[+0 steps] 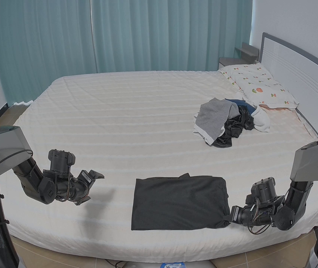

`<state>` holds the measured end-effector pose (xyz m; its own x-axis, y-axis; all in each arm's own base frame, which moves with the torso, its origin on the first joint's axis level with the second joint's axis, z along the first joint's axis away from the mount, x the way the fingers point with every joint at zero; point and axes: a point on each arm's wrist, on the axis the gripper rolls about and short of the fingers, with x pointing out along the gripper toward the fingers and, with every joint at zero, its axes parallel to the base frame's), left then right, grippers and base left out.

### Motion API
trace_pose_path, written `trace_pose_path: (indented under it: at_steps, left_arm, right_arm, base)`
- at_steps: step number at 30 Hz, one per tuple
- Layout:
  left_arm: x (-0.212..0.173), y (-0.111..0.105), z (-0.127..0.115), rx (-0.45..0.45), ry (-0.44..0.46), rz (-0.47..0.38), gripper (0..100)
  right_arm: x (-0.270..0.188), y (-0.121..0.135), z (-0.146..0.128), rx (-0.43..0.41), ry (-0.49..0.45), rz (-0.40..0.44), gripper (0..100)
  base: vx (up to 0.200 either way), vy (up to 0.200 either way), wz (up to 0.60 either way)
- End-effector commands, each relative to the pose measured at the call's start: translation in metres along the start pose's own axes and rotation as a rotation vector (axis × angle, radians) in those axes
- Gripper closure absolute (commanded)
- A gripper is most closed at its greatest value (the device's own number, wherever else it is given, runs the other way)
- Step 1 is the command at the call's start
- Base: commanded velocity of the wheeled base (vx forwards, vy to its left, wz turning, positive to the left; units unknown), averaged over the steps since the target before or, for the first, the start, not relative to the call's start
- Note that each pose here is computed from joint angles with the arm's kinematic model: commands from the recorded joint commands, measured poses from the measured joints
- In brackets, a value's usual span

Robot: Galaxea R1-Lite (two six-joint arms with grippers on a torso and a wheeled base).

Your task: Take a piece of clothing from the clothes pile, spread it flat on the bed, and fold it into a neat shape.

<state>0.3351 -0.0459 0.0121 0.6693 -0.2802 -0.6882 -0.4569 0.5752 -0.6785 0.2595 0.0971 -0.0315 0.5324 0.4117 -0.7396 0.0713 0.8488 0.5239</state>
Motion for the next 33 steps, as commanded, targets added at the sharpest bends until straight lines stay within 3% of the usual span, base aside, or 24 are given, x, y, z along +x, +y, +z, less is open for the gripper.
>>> trace_pose_path:
  at_steps: [1,25,26,31,33]
  left_arm:
    - [0.000,0.000,0.000,0.000,0.003,-0.002,0]
    - [0.000,0.000,0.000,0.002,0.000,0.000,0]
    - [0.000,0.000,0.000,0.002,0.000,0.000,0]
    - [0.000,0.000,0.000,0.001,0.002,-0.001,0]
    - [0.000,0.000,0.000,0.002,0.003,-0.002,0]
  right_arm:
    - [-0.003,0.000,0.000,-0.001,-0.004,0.001,100]
    - [-0.004,-0.006,-0.006,-0.029,0.020,-0.021,100]
    - [-0.004,-0.006,-0.005,-0.030,0.017,-0.019,0]
    - [-0.009,-0.004,0.003,-0.029,-0.028,0.000,0]
    - [-0.017,-0.001,0.023,-0.019,-0.124,0.041,0]
  base:
    - [0.000,0.000,0.00]
    - [0.000,0.000,0.00]
    - [0.000,0.000,0.00]
    - [0.000,0.000,0.00]
    - [0.000,0.000,0.00]
